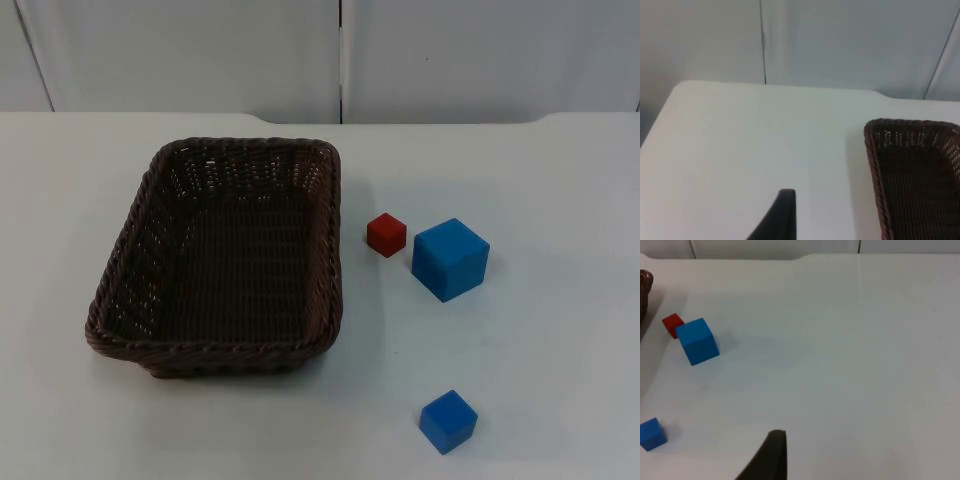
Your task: Pick up the basket with the left hand and place the largest block into the basket with the right hand.
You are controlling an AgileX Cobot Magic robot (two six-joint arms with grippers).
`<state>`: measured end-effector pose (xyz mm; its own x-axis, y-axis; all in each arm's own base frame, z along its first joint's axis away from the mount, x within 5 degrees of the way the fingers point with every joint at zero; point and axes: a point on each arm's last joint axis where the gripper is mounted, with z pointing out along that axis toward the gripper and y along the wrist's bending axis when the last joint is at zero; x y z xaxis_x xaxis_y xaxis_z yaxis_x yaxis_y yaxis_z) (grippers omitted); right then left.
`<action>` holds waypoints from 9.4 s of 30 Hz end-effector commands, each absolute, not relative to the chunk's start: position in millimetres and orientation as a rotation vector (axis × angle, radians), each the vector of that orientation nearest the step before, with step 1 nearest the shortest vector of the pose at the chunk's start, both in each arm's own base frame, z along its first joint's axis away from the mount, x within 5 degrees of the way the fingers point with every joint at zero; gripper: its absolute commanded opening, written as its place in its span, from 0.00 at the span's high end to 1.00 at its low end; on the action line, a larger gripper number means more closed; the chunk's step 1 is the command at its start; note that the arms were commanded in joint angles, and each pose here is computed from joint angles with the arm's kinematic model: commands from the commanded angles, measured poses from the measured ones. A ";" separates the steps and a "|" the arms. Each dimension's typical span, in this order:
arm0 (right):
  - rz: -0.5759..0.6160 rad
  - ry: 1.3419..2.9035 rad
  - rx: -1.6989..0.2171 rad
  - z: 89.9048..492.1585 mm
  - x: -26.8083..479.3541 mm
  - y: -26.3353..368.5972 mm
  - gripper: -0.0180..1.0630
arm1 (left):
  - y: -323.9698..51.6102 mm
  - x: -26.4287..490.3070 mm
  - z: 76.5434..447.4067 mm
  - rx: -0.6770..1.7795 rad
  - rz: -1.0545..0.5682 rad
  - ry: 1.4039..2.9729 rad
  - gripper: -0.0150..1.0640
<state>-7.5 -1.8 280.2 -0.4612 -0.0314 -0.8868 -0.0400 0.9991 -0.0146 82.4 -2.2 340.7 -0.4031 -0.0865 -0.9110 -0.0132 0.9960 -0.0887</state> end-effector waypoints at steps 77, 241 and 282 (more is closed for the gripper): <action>-0.009 2.046 -0.060 280.1 -7.4 -2.1 0.01 | -35.6 349.9 207.9 0.082 -0.338 2.665 0.09; -0.063 1.961 -0.056 297.9 -6.5 -5.6 0.01 | -59.7 261.2 216.2 -0.029 -0.725 2.741 0.99; 0.015 2.248 -0.067 339.6 160.9 7.1 0.01 | -61.8 260.0 217.1 -0.046 -0.767 2.746 0.99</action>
